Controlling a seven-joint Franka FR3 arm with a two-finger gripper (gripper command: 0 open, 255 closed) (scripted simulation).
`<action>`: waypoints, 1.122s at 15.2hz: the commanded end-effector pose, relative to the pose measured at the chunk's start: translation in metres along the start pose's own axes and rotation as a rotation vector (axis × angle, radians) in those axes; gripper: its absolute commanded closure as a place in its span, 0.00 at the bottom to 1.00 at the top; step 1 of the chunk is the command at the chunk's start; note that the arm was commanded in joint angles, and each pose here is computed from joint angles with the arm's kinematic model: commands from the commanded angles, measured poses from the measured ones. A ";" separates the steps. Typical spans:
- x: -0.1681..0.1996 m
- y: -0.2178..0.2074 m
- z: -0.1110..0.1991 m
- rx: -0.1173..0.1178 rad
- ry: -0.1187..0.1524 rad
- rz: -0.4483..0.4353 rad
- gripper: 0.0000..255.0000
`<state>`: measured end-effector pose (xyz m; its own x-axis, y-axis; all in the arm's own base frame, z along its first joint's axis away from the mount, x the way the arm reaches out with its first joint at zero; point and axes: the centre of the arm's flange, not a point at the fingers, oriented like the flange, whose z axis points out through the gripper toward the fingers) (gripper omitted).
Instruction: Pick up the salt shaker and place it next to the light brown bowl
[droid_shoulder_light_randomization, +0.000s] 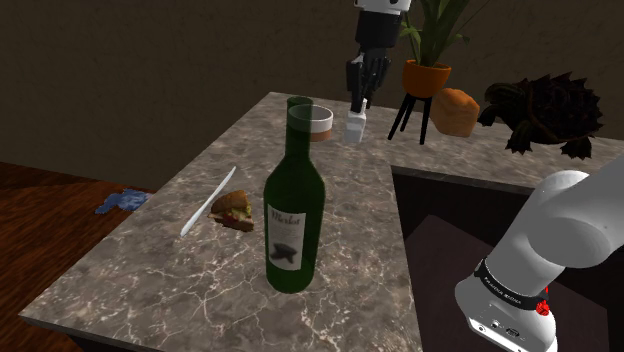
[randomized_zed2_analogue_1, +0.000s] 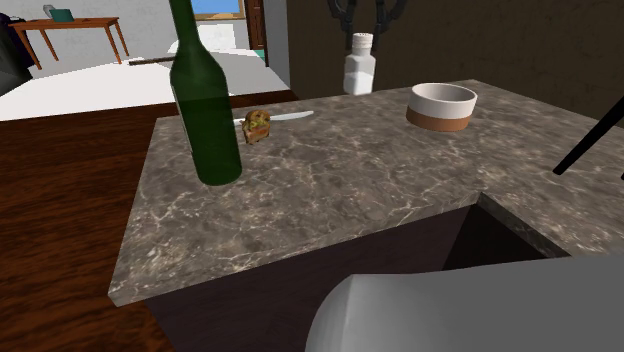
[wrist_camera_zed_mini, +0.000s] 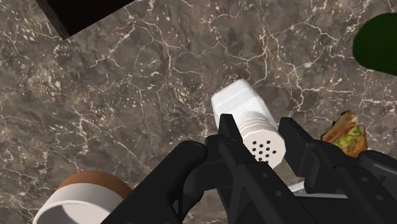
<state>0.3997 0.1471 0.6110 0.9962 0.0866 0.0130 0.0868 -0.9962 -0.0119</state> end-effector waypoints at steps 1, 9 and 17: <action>0.012 0.023 -0.001 0.000 0.000 -0.001 1.00; 0.064 0.114 -0.002 0.000 0.000 -0.001 1.00; 0.117 0.206 -0.003 0.000 0.000 -0.001 1.00</action>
<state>0.5245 -0.0367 0.6118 0.9961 0.0870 0.0136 0.0872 -0.9961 -0.0120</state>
